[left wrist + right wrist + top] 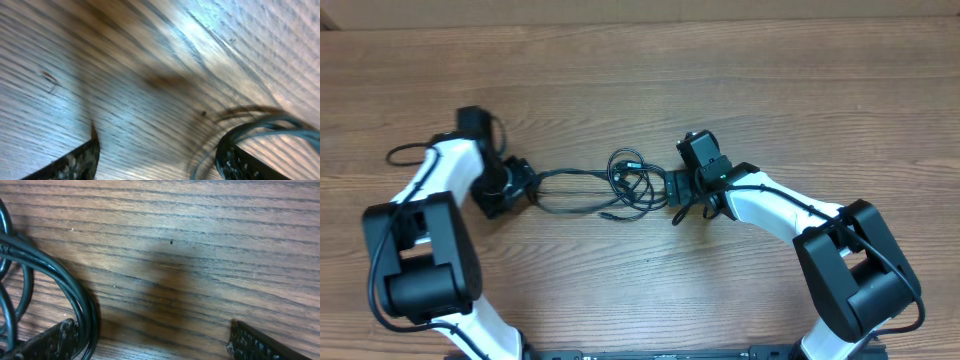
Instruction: Untangle cables
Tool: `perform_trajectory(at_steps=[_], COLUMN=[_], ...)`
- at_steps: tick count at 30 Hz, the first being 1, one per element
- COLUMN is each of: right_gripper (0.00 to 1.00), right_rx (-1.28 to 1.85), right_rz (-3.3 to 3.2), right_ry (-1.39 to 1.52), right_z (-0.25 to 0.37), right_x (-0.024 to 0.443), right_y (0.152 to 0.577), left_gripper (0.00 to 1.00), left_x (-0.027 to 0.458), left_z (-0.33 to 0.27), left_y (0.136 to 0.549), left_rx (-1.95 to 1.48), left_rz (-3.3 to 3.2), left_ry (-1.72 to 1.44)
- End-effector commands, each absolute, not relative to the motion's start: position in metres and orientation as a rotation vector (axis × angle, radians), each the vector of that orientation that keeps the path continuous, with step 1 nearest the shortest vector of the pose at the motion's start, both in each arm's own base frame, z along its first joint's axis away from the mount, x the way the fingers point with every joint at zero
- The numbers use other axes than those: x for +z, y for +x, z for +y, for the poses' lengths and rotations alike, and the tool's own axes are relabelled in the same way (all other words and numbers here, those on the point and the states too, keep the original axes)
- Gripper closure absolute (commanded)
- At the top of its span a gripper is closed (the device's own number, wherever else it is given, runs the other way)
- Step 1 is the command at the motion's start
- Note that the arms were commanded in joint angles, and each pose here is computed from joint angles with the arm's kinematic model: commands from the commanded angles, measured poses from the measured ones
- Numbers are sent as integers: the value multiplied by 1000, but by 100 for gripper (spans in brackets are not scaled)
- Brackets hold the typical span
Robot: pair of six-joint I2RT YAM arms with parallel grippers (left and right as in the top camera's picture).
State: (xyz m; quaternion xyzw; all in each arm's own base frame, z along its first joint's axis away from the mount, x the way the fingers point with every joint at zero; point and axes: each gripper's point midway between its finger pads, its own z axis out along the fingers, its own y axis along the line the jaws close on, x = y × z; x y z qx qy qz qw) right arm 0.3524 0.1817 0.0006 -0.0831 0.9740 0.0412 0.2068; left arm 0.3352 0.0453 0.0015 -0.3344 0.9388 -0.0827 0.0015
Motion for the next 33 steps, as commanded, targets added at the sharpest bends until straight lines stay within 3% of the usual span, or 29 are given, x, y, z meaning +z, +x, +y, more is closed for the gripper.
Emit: perform_trajectory(at_steps=[1, 11, 16, 21, 27, 33], right_gripper=[6, 6, 6, 6, 6, 7], right_rx=[1, 1, 1, -2, -2, -3], right_rz=[2803, 2803, 2802, 2801, 2802, 2804], right_ry=[-209, -209, -209, -208, -208, -208], right_z=[156, 156, 156, 155, 155, 155], right_x=[-25, -25, -25, -25, -25, -25], right_y=[332, 332, 332, 333, 332, 332], left_gripper=[22, 23, 22, 15, 16, 16], left_x=[-24, 24, 83, 123, 104, 49], left_z=[66, 59, 40, 4, -37, -30], left_y=[310, 336, 360, 382, 388, 378], left_rx=[-386, -477, -450, -433, -400, -266], left_rz=[2980, 2873, 2765, 2658, 2698, 2873], left_ry=[-1157, -973, -675, -337, 42, 49])
